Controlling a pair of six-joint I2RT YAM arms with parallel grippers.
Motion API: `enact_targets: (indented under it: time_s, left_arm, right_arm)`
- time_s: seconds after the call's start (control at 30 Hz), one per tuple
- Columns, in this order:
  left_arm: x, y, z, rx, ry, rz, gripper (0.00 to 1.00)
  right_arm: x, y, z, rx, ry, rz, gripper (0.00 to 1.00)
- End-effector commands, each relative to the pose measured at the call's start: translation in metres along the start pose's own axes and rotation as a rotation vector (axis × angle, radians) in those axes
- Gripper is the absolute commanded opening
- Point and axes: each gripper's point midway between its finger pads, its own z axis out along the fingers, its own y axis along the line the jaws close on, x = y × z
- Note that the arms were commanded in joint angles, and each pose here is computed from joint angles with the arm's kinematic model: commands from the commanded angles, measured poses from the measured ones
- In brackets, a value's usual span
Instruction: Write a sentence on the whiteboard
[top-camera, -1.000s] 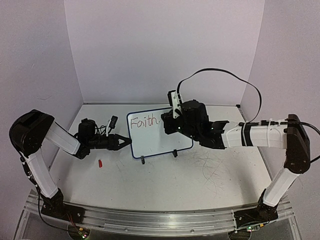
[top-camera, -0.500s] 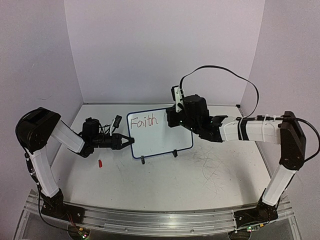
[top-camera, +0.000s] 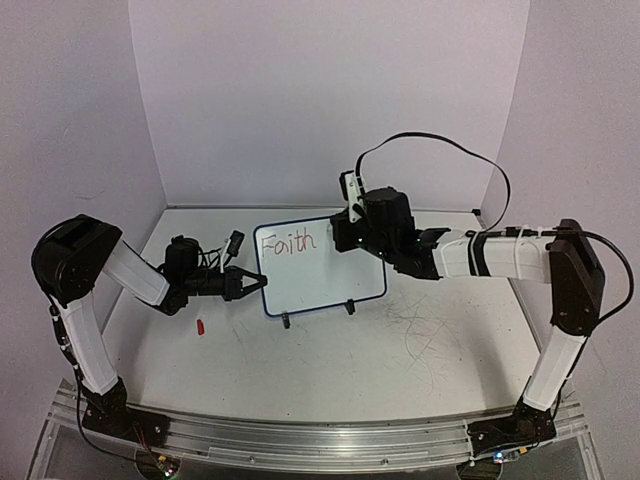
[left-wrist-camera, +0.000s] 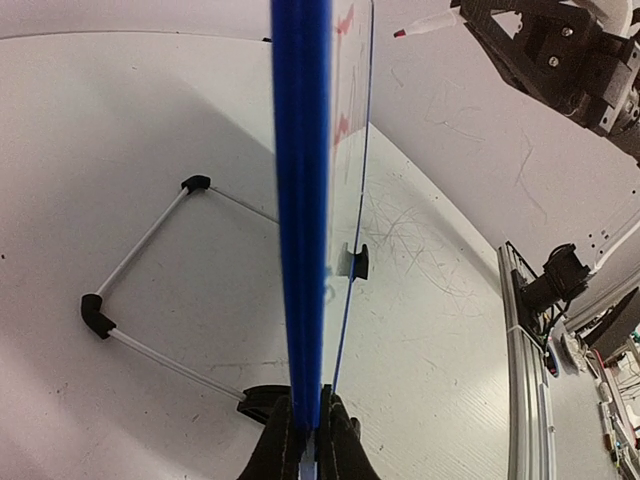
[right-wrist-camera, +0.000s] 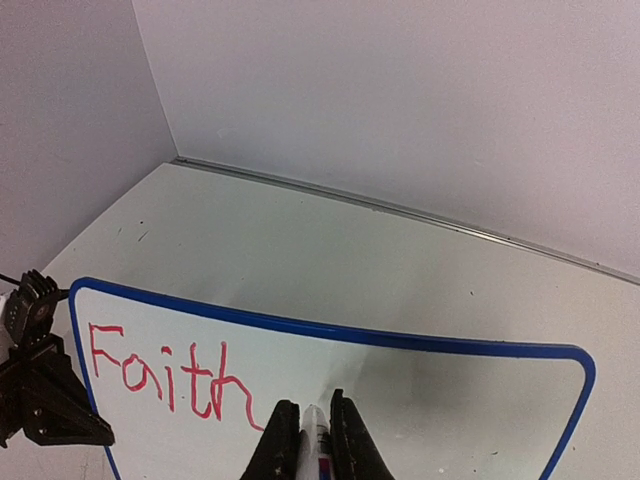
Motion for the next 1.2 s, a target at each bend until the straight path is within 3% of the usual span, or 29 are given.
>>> enact_targets:
  time_s: [0.0,1.17]
  left_arm:
    - [-0.014,0.007,-0.004,-0.063,-0.032,0.065,0.01]
    - [-0.017,0.005,-0.007,-0.094,-0.035,0.095,0.00]
  right_arm:
    - [-0.026,0.006,0.005,-0.008,-0.069,-0.012,0.00]
    - [-0.011,0.009,0.012,-0.005,-0.033,0.007,0.00]
